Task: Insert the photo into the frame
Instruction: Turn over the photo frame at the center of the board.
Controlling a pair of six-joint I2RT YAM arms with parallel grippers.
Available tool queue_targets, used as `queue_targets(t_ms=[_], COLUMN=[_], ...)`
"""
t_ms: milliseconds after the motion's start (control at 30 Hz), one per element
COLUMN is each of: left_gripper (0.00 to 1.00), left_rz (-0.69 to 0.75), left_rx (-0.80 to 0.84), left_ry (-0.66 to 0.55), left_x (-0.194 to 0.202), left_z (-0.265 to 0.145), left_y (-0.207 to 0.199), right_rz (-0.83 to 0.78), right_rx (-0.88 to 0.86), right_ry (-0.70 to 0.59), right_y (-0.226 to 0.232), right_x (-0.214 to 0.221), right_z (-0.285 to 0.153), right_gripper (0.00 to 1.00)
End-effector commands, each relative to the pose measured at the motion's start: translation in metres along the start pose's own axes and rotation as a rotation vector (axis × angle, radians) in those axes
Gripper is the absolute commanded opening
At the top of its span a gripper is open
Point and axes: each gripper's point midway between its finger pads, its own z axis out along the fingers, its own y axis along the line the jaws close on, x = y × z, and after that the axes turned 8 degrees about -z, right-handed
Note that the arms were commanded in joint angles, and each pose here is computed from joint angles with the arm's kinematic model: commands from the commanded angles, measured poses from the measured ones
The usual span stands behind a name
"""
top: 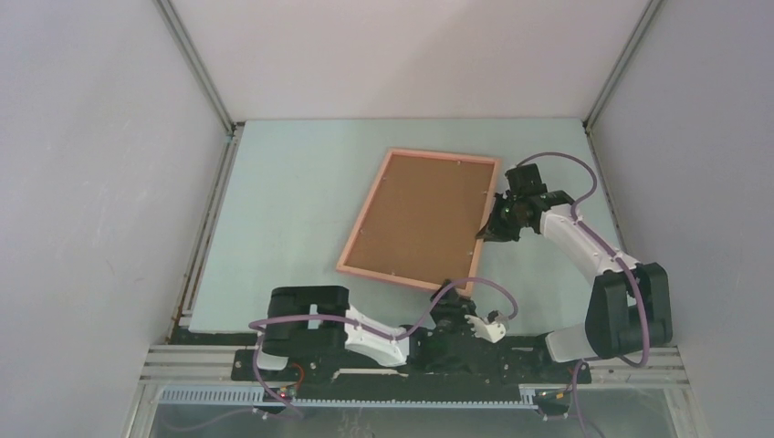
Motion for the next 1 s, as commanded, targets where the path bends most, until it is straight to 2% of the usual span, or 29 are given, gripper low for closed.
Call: queue_targets(t_ms=[0, 33, 167, 200, 267, 333, 400, 467, 600, 733, 833, 967], left_gripper=[0.32, 0.29, 0.01, 0.0, 0.0, 0.0, 0.0, 0.0, 0.0, 0.0, 0.0, 0.0], left_rz=[-0.145, -0.159, -0.168, -0.179, -0.216, -0.262, -0.329, -0.402, -0.545, -0.776, -0.93, -1.041], left_rx=[-0.218, -0.207, -0.201, -0.2, -0.194, -0.186, -0.17, -0.133, -0.016, 0.159, 0.299, 0.465], left_ry=[-0.009, -0.017, -0.039, -0.048, -0.069, -0.086, -0.114, -0.152, -0.233, -0.339, -0.406, -0.501], left_x=[-0.017, -0.019, -0.025, -0.028, -0.034, -0.037, -0.042, -0.049, -0.072, -0.091, -0.103, -0.123], left_z=[-0.007, -0.008, -0.009, -0.009, -0.011, -0.013, -0.015, -0.017, -0.031, -0.047, -0.054, -0.068], left_y=[0.056, 0.056, 0.061, 0.063, 0.071, 0.08, 0.091, 0.102, 0.125, 0.153, 0.164, 0.175], right_rz=[-0.013, -0.02, -0.029, -0.03, -0.029, -0.056, -0.101, -0.135, -0.151, -0.146, -0.152, -0.153], right_rx=[-0.105, -0.115, -0.162, -0.182, -0.222, -0.285, -0.339, -0.353, -0.32, -0.293, -0.282, -0.258], right_ry=[-0.069, -0.079, -0.124, -0.127, -0.143, -0.194, -0.26, -0.321, -0.379, -0.439, -0.465, -0.454], right_y=[0.024, 0.026, 0.032, 0.034, 0.037, 0.046, 0.055, 0.06, 0.057, 0.051, 0.05, 0.045], right_x=[-0.019, -0.02, -0.028, -0.03, -0.036, -0.046, -0.058, -0.068, -0.076, -0.074, -0.071, -0.066], right_z=[-0.023, -0.024, -0.03, -0.032, -0.04, -0.056, -0.079, -0.103, -0.133, -0.155, -0.165, -0.164], right_gripper=[0.0, 0.0, 0.02, 0.06, 0.29, 0.58, 0.71, 0.75, 0.75, 0.74, 0.74, 0.73])
